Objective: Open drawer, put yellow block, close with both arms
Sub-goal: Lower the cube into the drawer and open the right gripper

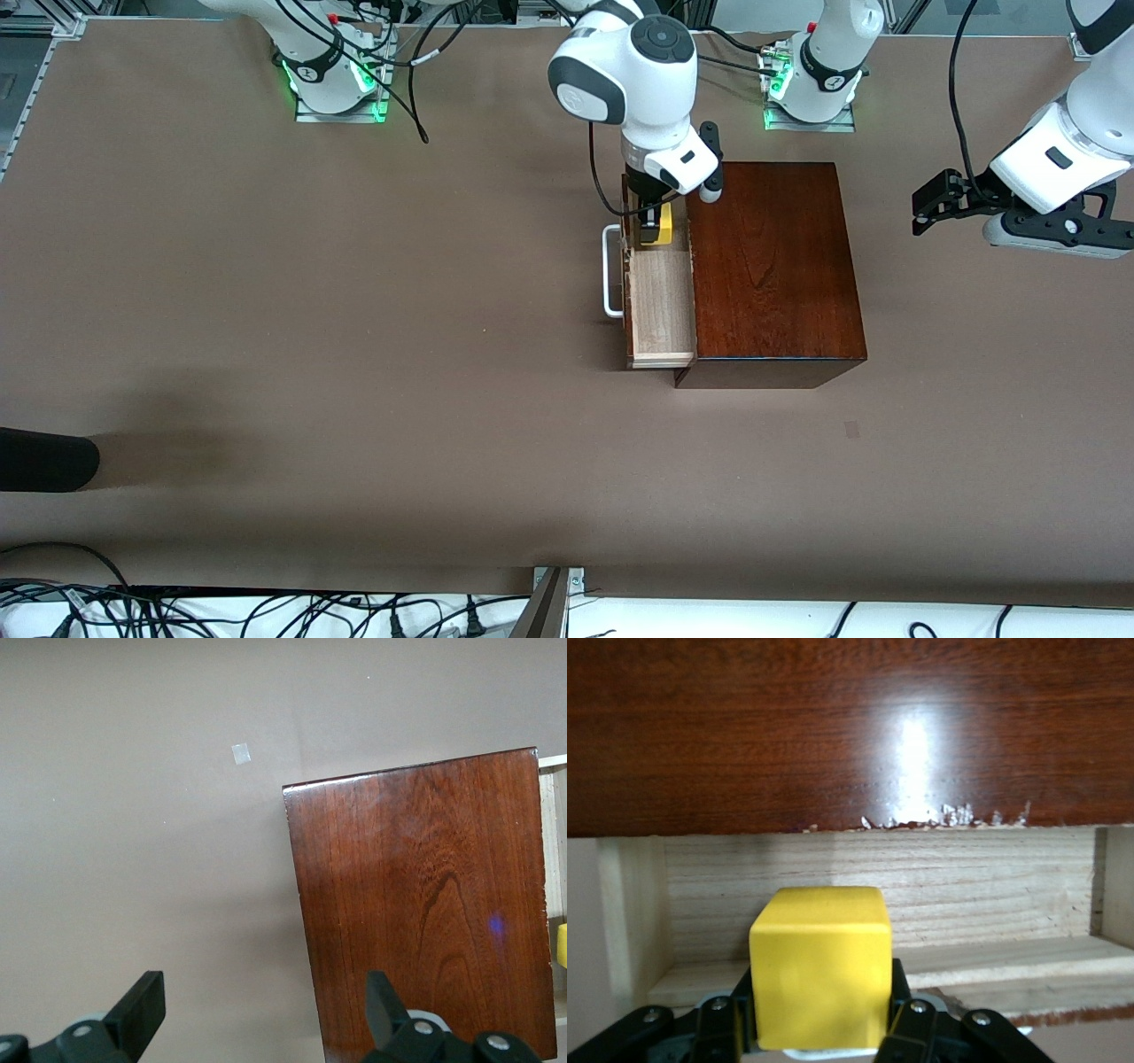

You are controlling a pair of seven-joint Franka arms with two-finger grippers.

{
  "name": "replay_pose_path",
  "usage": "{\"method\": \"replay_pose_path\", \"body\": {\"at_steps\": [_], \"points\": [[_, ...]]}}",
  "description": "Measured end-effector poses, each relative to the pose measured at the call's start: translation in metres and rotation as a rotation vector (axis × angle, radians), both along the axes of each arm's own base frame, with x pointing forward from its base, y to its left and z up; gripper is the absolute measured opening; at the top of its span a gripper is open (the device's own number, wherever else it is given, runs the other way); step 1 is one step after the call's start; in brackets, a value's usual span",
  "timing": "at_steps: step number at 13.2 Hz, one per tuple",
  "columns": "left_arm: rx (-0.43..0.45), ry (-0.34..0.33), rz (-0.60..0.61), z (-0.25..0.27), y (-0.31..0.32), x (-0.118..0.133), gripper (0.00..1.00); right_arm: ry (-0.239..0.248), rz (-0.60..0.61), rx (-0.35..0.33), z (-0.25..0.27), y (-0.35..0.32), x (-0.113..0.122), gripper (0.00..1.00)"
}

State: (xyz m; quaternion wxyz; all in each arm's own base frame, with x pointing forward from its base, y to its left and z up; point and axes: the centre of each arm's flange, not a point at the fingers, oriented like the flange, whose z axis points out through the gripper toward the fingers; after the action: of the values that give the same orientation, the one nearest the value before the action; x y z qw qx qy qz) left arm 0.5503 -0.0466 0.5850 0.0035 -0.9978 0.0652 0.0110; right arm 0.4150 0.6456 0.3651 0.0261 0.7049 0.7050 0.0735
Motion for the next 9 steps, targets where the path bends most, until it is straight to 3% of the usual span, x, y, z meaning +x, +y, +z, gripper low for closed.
{"method": "replay_pose_path", "body": {"at_steps": [9], "points": [[0.0,0.002,0.0,0.0,0.0,0.0,1.0,-0.001,0.078,-0.025,-0.043,-0.001,0.013,0.56]]}}
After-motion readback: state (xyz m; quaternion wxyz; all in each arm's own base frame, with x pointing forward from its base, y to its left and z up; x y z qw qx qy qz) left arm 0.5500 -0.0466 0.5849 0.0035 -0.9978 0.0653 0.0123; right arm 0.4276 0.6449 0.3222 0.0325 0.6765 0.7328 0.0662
